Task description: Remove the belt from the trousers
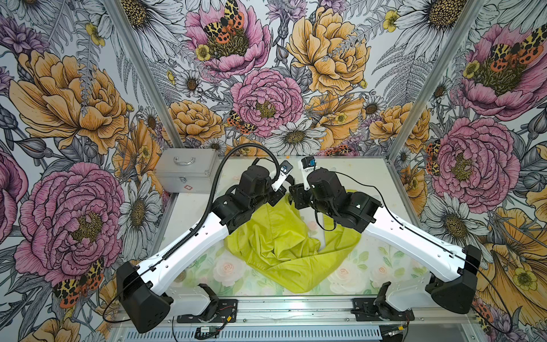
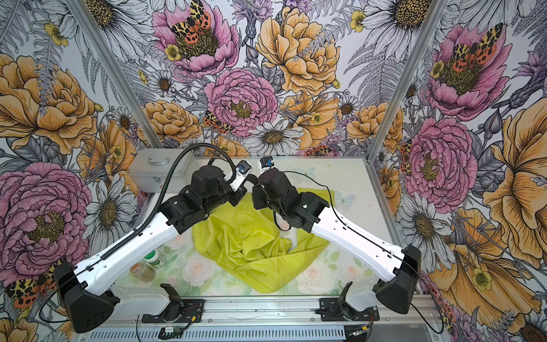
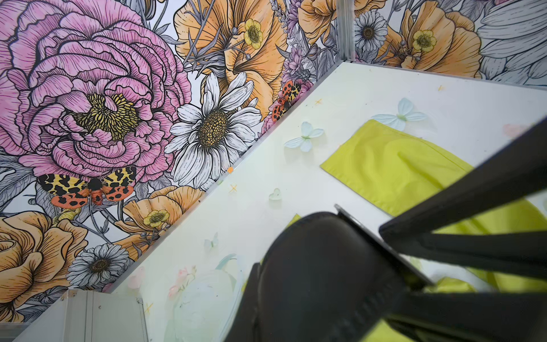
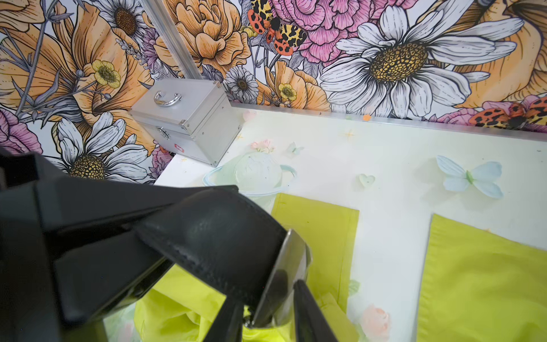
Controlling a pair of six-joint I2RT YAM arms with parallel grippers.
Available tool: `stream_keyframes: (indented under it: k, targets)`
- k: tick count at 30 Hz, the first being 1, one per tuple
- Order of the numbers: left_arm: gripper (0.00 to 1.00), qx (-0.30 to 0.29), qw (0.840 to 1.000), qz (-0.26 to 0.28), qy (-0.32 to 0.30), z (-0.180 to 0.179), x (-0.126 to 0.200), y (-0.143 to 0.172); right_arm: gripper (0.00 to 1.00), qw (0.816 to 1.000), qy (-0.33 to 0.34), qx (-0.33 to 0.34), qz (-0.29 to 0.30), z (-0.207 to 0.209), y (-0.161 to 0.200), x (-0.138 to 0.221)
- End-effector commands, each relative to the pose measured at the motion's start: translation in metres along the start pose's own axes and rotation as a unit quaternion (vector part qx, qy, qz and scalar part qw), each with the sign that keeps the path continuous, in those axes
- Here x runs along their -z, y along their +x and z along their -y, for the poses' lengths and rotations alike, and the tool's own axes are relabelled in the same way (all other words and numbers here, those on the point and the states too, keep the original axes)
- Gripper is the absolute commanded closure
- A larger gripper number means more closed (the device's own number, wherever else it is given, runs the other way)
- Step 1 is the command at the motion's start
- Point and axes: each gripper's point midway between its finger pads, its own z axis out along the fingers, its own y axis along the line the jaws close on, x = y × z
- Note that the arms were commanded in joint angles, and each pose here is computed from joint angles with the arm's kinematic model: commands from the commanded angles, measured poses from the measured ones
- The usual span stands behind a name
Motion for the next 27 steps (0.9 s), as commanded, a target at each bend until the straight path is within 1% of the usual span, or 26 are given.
stream_keyframes:
  k: [1, 6, 10, 14, 16, 22, 25, 27]
  targets:
    - [1.0, 0.019, 0.999, 0.029, -0.007, -0.006, 0.009, -0.022, 0.66, 1.0, -0.005, -0.002, 0.015, -0.003, -0.013, 0.009]
    - [1.0, 0.017, 0.999, 0.027, -0.007, -0.005, 0.009, -0.021, 0.68, 1.0, -0.005, -0.002, 0.015, -0.004, -0.014, 0.008]
    - [1.0, 0.016, 1.0, 0.026, -0.006, -0.004, 0.008, -0.021, 0.74, 1.0, -0.005, -0.002, 0.012, -0.004, -0.012, 0.006]
    - [1.0, 0.015, 1.0, 0.026, -0.006, -0.004, 0.01, -0.021, 0.93, 1.0, -0.002, 0.0, 0.007, -0.003, -0.008, 0.003]
    - [1.0, 0.015, 0.999, 0.029, -0.006, -0.004, 0.011, -0.023, 1.0, 1.0, 0.003, 0.0, 0.004, 0.0, -0.004, 0.001]
    - [1.0, 0.02, 0.998, 0.051, 0.008, 0.002, 0.025, -0.037, 1.0, 1.0, 0.013, 0.003, -0.008, 0.005, 0.006, -0.006]
    - [1.0, 0.03, 0.997, 0.068, 0.02, 0.005, 0.033, -0.048, 0.96, 1.0, 0.012, 0.003, -0.016, 0.005, 0.01, -0.011]
    - [1.0, 0.037, 0.996, 0.076, 0.024, 0.005, 0.038, -0.052, 0.91, 1.0, 0.013, 0.005, -0.02, 0.006, 0.013, -0.013]
